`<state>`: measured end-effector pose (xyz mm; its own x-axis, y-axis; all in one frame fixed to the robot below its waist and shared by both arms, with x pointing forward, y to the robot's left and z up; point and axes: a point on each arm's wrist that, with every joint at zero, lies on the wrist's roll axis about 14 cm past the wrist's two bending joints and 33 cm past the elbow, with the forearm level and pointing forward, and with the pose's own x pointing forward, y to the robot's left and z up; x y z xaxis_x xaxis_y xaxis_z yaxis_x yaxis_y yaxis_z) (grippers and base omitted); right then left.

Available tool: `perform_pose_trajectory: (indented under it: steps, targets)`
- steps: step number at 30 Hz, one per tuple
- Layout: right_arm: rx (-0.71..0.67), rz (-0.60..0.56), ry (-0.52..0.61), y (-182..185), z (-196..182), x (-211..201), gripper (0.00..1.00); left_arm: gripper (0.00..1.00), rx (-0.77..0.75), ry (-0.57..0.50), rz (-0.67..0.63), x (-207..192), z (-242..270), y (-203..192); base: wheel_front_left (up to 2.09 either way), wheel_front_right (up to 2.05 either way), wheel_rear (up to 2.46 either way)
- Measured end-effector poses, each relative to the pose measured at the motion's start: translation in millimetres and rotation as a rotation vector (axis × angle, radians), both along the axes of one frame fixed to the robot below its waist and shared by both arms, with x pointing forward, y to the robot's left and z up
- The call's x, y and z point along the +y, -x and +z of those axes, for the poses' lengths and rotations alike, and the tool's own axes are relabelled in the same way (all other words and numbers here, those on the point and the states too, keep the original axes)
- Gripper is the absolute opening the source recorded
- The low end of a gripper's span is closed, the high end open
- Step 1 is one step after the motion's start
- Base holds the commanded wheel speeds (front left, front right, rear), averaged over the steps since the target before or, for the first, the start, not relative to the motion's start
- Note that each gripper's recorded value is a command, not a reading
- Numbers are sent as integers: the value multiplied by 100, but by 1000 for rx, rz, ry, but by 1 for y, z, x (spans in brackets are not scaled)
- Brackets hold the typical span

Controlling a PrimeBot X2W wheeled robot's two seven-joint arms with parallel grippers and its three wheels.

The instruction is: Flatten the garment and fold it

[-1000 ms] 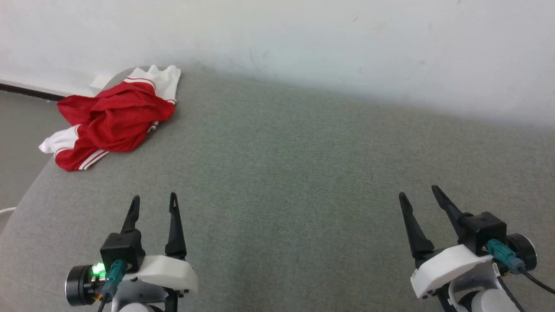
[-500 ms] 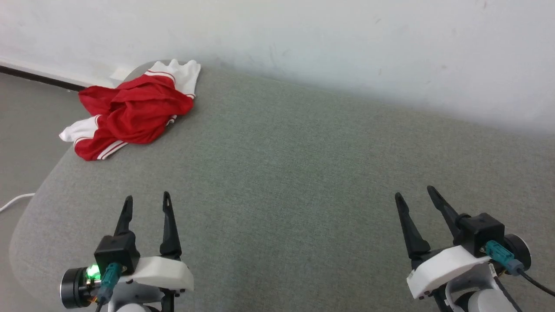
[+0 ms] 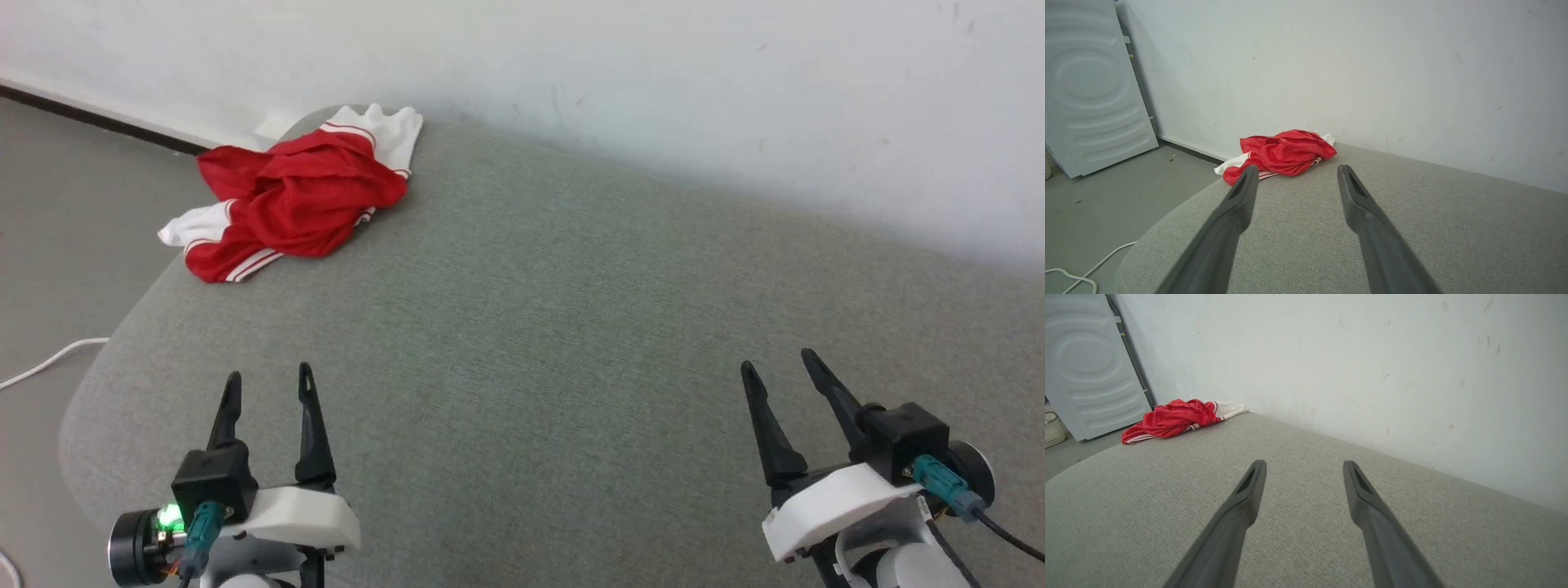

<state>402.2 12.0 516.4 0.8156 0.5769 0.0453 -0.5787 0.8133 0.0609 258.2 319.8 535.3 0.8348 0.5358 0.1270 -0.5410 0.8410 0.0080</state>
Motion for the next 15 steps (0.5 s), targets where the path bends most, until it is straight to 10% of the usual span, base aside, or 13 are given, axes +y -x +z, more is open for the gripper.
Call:
perform_pose_trajectory:
  steps: [15]
  targets:
    - [-8,96,-25,3,4,35,100,100,-8,7,120,20,-3,36,0,0,0]
